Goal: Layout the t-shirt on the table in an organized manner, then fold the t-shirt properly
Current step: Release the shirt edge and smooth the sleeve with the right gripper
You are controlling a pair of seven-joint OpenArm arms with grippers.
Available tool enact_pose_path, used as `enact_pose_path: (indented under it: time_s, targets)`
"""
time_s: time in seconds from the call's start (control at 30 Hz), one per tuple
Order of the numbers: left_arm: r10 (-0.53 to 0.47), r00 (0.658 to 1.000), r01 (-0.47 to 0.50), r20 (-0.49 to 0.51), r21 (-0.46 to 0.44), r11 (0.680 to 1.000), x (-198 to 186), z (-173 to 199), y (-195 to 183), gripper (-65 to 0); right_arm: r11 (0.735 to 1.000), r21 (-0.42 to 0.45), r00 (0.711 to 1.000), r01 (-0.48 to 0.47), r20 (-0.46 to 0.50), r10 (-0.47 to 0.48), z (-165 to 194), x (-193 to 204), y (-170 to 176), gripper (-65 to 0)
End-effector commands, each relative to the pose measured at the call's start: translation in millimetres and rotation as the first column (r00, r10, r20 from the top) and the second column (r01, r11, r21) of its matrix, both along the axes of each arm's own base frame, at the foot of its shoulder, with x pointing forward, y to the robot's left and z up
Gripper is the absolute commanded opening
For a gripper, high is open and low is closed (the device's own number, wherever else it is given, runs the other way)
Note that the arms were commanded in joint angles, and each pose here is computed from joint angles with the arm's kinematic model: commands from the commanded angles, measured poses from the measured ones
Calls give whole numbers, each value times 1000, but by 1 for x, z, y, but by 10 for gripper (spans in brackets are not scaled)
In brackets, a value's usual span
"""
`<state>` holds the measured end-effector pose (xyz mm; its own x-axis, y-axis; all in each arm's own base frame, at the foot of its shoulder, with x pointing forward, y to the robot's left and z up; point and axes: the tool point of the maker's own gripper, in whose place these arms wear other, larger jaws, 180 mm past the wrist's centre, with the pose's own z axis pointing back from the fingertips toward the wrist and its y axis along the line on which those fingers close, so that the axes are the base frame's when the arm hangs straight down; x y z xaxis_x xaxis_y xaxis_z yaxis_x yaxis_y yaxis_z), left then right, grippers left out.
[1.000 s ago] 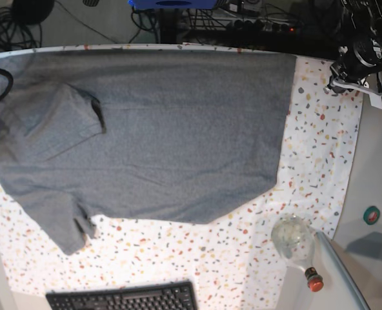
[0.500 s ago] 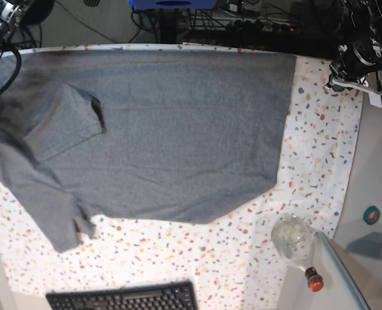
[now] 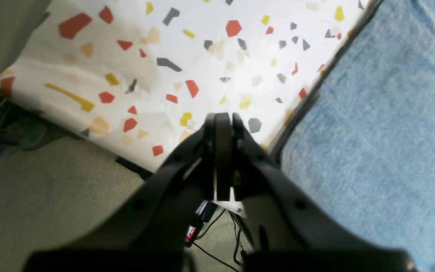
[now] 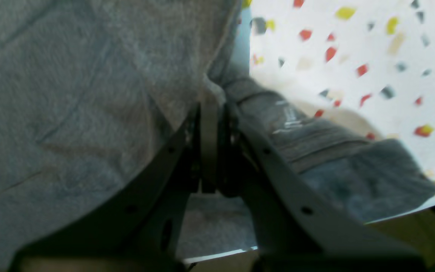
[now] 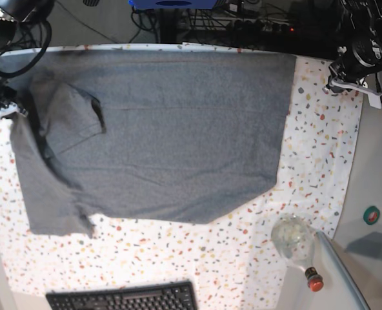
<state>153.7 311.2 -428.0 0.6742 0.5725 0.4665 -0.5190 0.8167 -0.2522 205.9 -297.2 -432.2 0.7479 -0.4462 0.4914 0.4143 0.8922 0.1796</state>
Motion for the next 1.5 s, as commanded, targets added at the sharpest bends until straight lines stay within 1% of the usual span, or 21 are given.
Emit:
enact_pose_path:
  time_s: [0.0,0.03,0.07,0.13,0.17,0.2,0.3,0.37,0.4,0.47,0.57,0.63,0.67,0.8,0.87,0.97,1.07,1.23,1.37,1.4,1.47]
  targets:
    - [-2,1000,2,14,16,1000,2,4,6,-650,1000,-18,1000,4,29,-3,10,7,-6,-650]
    - [4,1000,-4,9,14,1000,0,2,7,-650,1000,-9,1000,-2,10,2,9,4,-3,-644]
    - [10,1000,-10,4,12,1000,-2,1,9,-650,1000,-12,1000,-9,-1,9,12,3,-3,-552]
    - [15,1000,-15,-1,11,1000,-3,-1,10,-650,999,-35,1000,-19,13,20,25,6,-4,-419]
    - [16,1000,-16,-5,10,1000,-5,-2,10,-650,999,-50,999,-21,30,23,32,9,-4,-375]
    - [16,1000,-16,-5,11,1000,-5,-2,10,-650,998,-61,998,-21,54,24,39,14,-4,-356]
    - [14,1000,-14,-8,17,1000,-6,-2,12,-650,995,-97,985,0,173,17,61,49,-14,-360]
    - [13,1000,-13,-8,20,1000,-6,-1,13,-650,995,-99,981,0,194,19,64,72,-31,-363]
    - [12,1000,-12,-6,21,1000,-5,0,13,-650,998,-67,981,9,194,4,60,87,-38,-363]
    - [11,1000,-11,-5,25,1000,-5,1,15,-650,998,16,986,63,157,-65,42,106,-55,-360]
    - [11,1000,-11,-5,28,1000,-5,1,16,-650,983,114,978,141,140,-157,16,129,-77,-359]
    - [11,1000,-11,-5,28,1000,-5,1,16,-650,974,139,969,179,147,-199,4,140,-90,-357]
    - [11,1000,-11,-7,28,1000,-6,1,16,-650,975,138,972,175,134,-193,-3,143,-92,-357]
    - [13,1000,-13,-8,27,1000,-6,0,16,-650,984,110,986,138,75,-147,-31,145,-85,-357]
    - [13,1000,-13,-6,27,1000,-5,0,16,-650,983,115,986,141,70,-150,-39,143,-81,-357]
    - [14,1000,-14,-3,26,1000,-4,1,16,-650,983,120,987,136,64,-144,-43,142,-76,-357]
    - [14,1000,-14,-1,26,1000,-3,1,16,-650,982,147,991,116,53,-125,-51,143,-57,-357]
    - [14,1000,-14,0,26,1000,-3,1,16,-650,978,183,994,96,24,-102,-58,143,-38,-363]
    - [15,1000,-15,-1,25,1000,-3,1,16,-650,978,185,995,95,25,-101,-58,143,-36,-366]
    - [15,1000,-15,-1,25,1000,-3,1,16,-650,978,185,995,95,25,-101,-58,143,-36,-372]
    - [15,1000,-15,-1,25,1000,-3,1,16,-650,978,187,995,94,25,-101,-59,144,-35,-437]
